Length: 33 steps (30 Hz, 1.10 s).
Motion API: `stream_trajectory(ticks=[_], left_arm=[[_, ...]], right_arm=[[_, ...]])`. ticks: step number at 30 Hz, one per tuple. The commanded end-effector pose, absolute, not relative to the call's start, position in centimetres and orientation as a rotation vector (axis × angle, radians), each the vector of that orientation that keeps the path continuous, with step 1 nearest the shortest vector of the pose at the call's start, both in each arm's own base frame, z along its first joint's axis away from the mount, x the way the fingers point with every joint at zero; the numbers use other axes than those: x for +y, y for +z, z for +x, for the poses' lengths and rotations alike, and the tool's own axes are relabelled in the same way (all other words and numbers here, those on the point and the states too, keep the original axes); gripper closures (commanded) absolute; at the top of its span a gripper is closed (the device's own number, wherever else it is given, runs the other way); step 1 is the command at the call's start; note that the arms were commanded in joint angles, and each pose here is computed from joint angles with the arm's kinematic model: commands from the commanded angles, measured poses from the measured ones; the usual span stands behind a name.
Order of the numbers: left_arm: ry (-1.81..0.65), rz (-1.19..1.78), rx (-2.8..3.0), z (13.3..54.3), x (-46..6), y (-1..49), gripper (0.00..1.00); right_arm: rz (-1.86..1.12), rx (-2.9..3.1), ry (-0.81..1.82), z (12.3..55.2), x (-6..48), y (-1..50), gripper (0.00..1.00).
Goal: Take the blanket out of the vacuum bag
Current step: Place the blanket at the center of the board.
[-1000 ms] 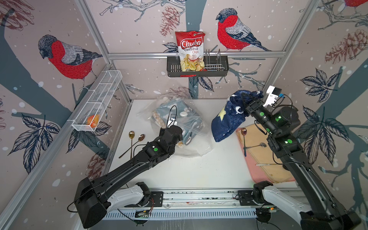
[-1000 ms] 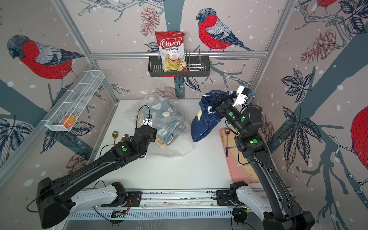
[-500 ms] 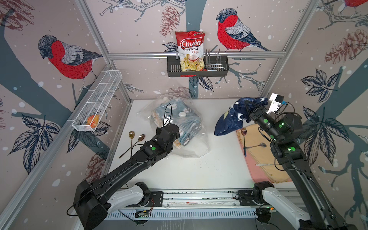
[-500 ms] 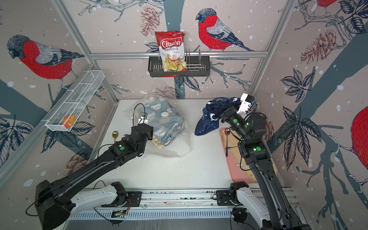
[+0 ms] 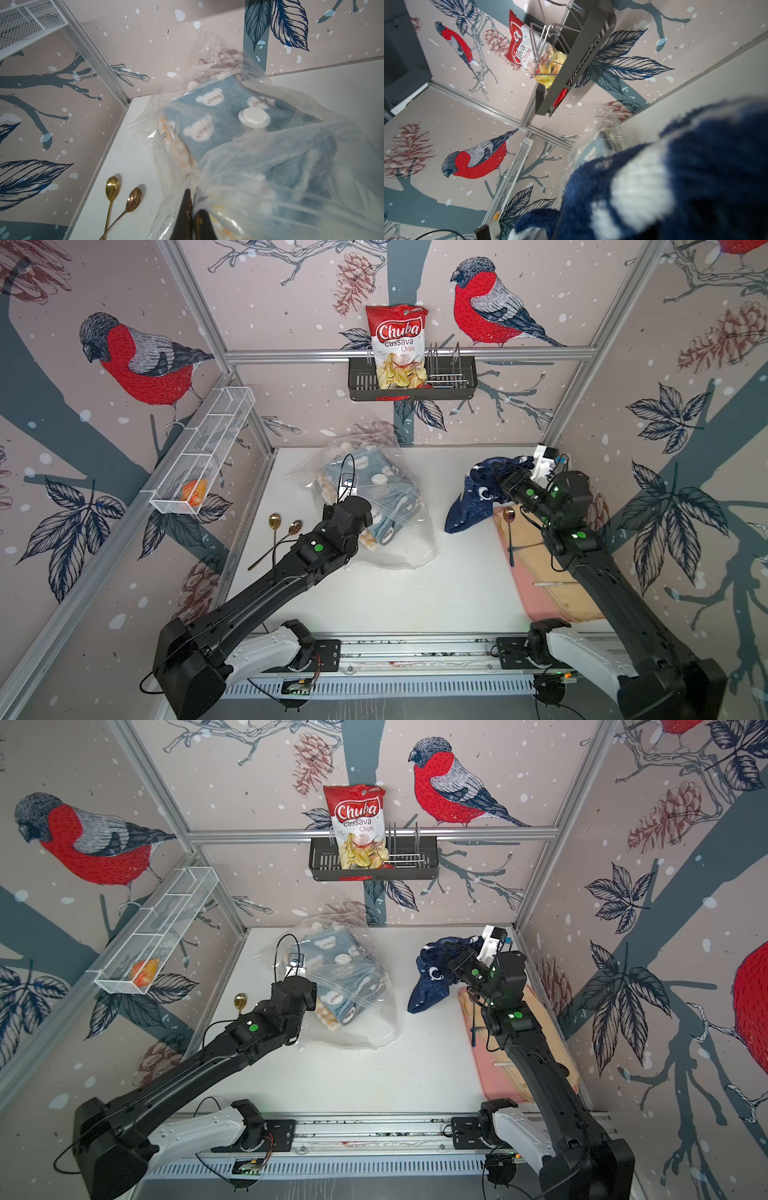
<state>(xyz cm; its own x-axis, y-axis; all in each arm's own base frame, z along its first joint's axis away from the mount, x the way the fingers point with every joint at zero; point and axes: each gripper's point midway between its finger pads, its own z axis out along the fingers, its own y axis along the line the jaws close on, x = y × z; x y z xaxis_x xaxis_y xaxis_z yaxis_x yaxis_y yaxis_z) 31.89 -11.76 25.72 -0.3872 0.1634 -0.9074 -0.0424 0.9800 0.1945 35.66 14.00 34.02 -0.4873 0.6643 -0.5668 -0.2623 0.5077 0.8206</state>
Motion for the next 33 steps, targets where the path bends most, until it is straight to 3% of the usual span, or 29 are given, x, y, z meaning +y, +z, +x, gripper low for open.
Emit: stream_trajectory(ticks=[1, 8, 11, 19, 25, 30, 32, 33], left_arm=[[0.21, 0.048, 1.934, 32.2, -11.3, 26.5, 1.0], [0.175, 0.029, 1.937, 32.5, -10.9, 26.7, 1.0], [0.167, 0.028, 1.933, 32.4, -10.9, 26.9, 1.0], [0.129, 0.043, 1.932, 32.3, -11.3, 27.1, 1.0], [0.107, 0.052, 1.936, 32.2, -11.6, 27.2, 1.0], [0.098, 0.045, 1.922, 32.0, -11.4, 27.7, 1.0], [0.092, 0.045, 1.919, 31.9, -11.4, 27.8, 1.0], [0.091, 0.044, 1.919, 31.9, -11.4, 27.8, 1.0]], right_arm=[[0.286, 1.643, 1.143, 38.9, 14.5, 37.1, 1.0], [0.257, 1.63, 0.973, 51.0, 15.7, 41.8, 1.0], [0.284, 1.726, 0.939, 52.8, 16.6, 37.9, 1.0], [0.676, 1.958, 0.877, 45.5, 17.0, 17.5, 1.0], [0.729, 2.005, 0.822, 43.3, 17.4, 15.0, 1.0], [0.672, 2.082, 0.836, 42.6, 18.4, 13.9, 0.88], [0.659, 2.107, 0.861, 41.9, 18.6, 13.3, 0.64], [0.642, 2.125, 0.883, 41.5, 18.9, 13.1, 0.6]])
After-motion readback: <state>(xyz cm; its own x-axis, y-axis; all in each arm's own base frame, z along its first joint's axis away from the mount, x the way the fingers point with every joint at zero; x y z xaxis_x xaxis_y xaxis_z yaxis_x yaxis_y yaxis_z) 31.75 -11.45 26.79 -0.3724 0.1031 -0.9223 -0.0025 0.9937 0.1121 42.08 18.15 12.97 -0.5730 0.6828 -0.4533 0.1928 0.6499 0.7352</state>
